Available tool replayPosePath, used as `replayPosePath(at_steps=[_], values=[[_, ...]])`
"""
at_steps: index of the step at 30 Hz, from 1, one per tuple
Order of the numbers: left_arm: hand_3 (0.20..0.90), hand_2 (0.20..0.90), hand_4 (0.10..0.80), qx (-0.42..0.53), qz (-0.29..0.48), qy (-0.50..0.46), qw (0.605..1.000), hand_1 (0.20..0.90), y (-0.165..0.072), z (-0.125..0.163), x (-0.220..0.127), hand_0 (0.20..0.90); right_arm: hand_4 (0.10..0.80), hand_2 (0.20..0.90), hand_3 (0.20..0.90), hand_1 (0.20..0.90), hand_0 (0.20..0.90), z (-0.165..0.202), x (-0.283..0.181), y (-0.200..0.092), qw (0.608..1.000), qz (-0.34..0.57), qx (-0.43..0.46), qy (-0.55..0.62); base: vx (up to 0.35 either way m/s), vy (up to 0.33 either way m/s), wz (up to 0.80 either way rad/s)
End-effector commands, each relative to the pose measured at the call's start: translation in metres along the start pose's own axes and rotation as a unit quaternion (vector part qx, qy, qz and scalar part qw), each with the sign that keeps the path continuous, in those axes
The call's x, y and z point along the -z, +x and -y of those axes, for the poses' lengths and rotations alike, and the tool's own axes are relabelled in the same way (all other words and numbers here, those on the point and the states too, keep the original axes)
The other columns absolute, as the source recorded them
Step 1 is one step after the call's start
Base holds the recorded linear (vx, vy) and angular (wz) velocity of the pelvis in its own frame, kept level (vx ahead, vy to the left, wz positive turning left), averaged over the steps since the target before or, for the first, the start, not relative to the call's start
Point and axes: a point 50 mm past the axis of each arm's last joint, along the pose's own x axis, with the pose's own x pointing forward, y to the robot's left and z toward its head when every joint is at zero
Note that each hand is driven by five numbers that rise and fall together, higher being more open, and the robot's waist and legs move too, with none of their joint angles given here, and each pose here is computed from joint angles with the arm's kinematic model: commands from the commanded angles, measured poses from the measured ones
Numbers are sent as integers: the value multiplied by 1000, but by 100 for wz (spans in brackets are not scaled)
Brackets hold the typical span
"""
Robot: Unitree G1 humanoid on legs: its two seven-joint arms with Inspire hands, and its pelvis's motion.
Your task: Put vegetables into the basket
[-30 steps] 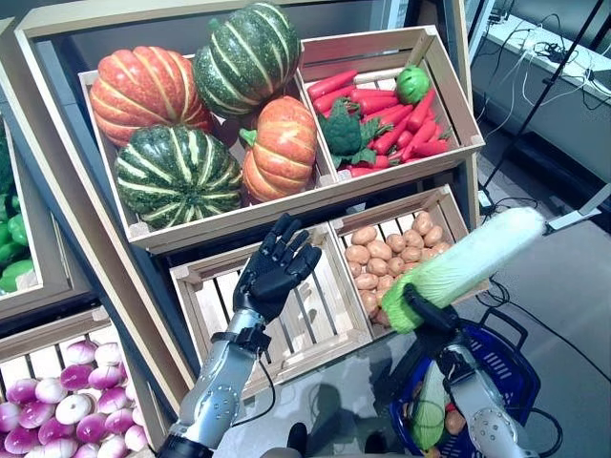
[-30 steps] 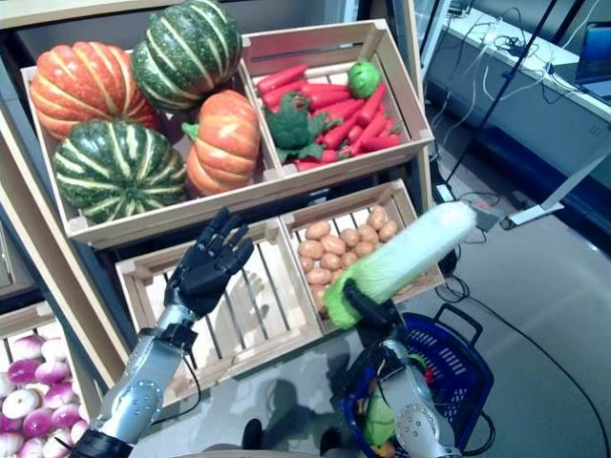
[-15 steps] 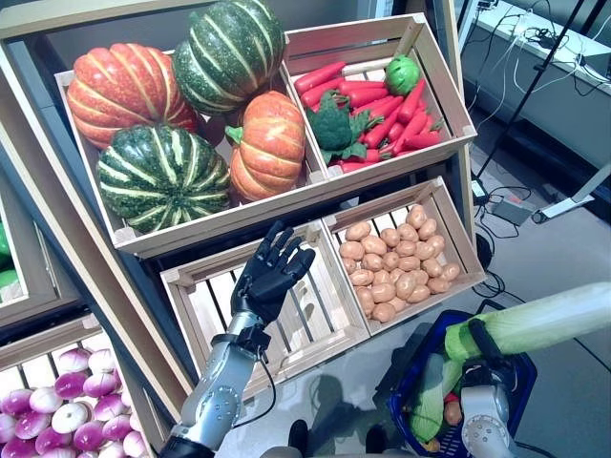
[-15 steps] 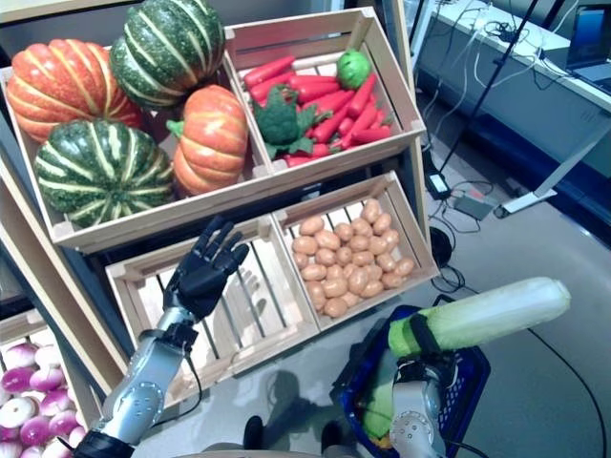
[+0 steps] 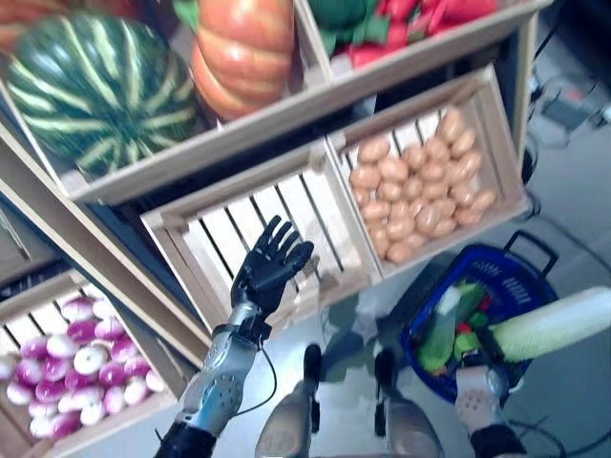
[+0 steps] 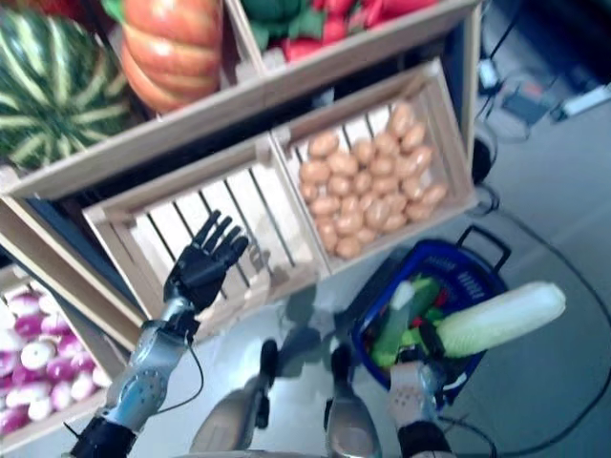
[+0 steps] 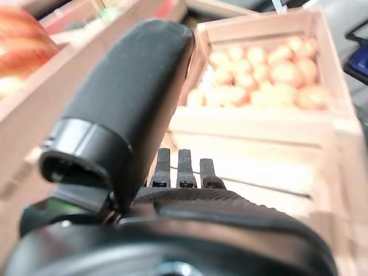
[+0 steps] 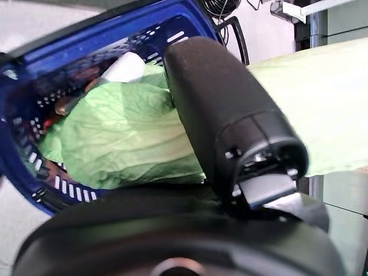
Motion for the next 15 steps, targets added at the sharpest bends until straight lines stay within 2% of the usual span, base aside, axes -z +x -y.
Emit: replayPosePath(at_steps=[1, 6, 10, 15], values=[[900, 900, 800, 63, 117, -1, 991, 900, 11, 27, -40, 900, 400, 300, 300, 300, 300, -32, -57, 1, 991, 110, -33, 64, -216, -29, 3], [900, 900, 800, 84, 135, 4, 987, 900, 19, 41, -41, 900, 400, 300, 300, 300, 300, -65, -64, -3, 990, 109, -74, 56, -206, -22, 4], [900, 900, 800, 123, 157, 19, 980, 900, 29, 64, -46, 900, 400, 300, 300, 300, 300, -101, -68, -13, 983, 114, -143, 25, -234, -19, 6], [900, 900, 800, 135, 160, 18, 978, 900, 34, 73, -48, 900, 400, 300, 300, 300, 300, -114, -73, -13, 978, 117, -174, -11, -72, -1, 10]])
